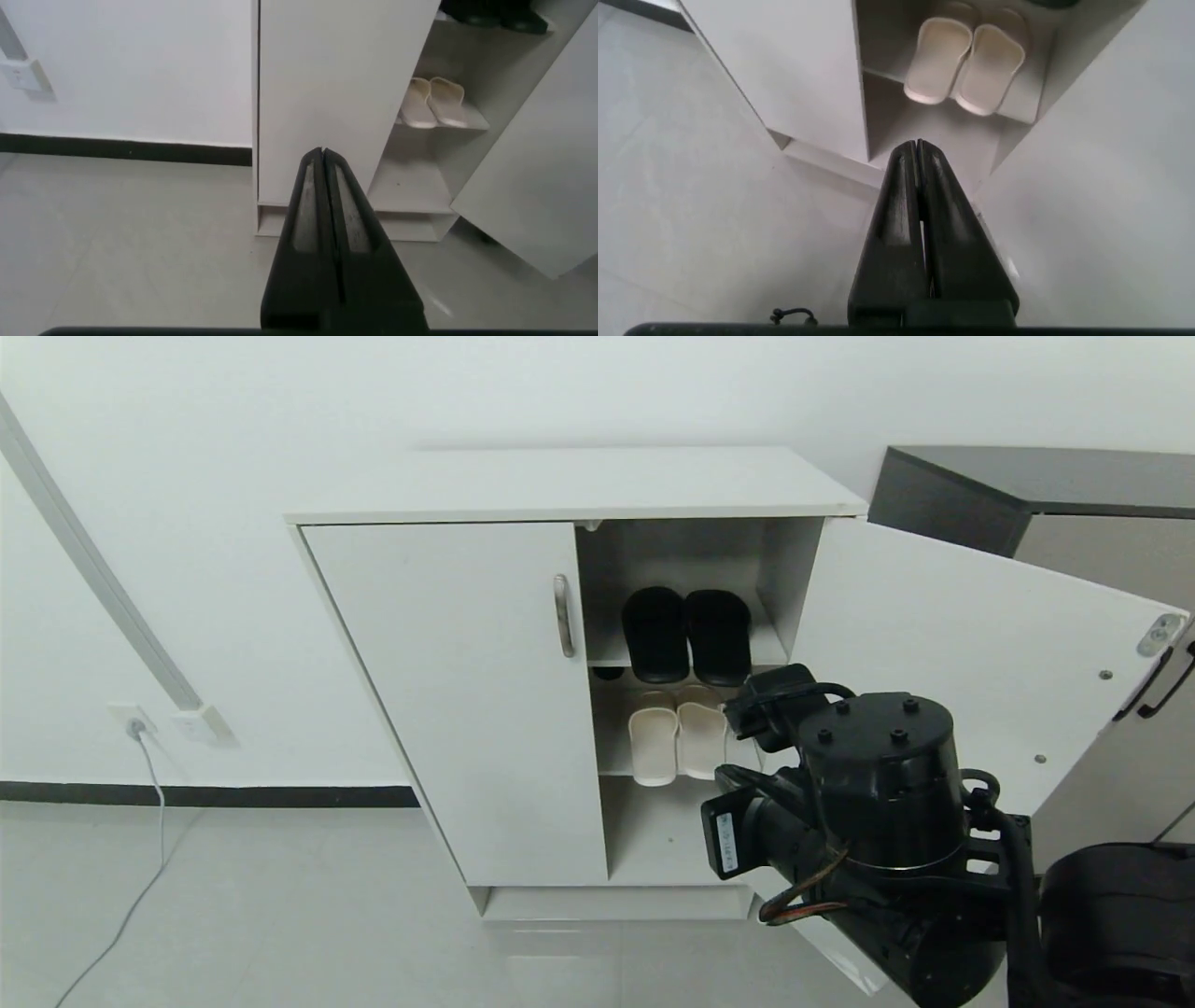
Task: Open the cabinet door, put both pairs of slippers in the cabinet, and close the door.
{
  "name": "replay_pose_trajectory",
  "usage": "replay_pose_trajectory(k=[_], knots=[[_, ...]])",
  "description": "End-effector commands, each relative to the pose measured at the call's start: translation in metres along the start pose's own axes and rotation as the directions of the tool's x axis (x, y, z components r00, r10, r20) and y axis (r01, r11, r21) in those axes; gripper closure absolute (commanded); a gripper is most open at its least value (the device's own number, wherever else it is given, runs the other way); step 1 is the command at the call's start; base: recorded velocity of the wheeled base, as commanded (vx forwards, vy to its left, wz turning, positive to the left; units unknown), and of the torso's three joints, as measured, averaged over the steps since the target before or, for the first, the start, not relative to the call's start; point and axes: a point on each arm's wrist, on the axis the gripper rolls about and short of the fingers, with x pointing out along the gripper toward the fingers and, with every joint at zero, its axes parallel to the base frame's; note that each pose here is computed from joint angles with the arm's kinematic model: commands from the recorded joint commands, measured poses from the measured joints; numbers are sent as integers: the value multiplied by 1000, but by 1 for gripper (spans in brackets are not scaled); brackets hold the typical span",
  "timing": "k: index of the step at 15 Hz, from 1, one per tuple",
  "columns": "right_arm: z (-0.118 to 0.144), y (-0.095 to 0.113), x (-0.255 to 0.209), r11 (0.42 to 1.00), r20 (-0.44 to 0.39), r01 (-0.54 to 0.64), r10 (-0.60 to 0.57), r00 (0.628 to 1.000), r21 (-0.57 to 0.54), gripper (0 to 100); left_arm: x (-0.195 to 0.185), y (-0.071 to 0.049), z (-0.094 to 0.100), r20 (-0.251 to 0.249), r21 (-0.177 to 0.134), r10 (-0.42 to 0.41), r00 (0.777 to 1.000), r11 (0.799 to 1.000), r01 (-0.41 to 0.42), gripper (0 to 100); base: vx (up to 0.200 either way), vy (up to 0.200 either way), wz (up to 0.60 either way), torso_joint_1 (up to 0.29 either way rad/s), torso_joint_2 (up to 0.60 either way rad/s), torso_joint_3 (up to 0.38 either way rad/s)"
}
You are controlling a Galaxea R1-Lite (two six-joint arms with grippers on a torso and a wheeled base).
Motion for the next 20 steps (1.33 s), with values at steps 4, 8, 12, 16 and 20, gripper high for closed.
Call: replay_pose_trajectory(k=[4, 8, 12, 16, 20], knots=[[-2, 1, 0, 1000, -6, -3, 3, 1000, -6, 100, 0, 0, 0, 1, -1, 0, 1000, 1000, 0, 100, 0, 0, 0, 143, -471, -331], [-4, 1, 1, 1000, -10, -1, 1, 1000, -7, 100, 0, 0, 0, 1, -1, 0, 1000, 1000, 0, 100, 0, 0, 0, 165, -482, -315], [-4, 1, 1, 1000, -11, -1, 1, 1000, -8, 100, 0, 0, 0, -1, -1, 1, 1000, 1000, -1, 100, 0, 0, 0, 192, -505, -310], [-4, 0, 0, 1000, -11, -1, 1, 1000, -8, 100, 0, 0, 0, -1, -1, 1, 1000, 1000, -1, 100, 0, 0, 0, 214, -527, -311], [-5, 0, 0, 1000, -13, -1, 0, 1000, -8, 100, 0, 0, 0, 1, 1, -1, 1000, 1000, 1, 100, 0, 0, 0, 240, -566, -327]])
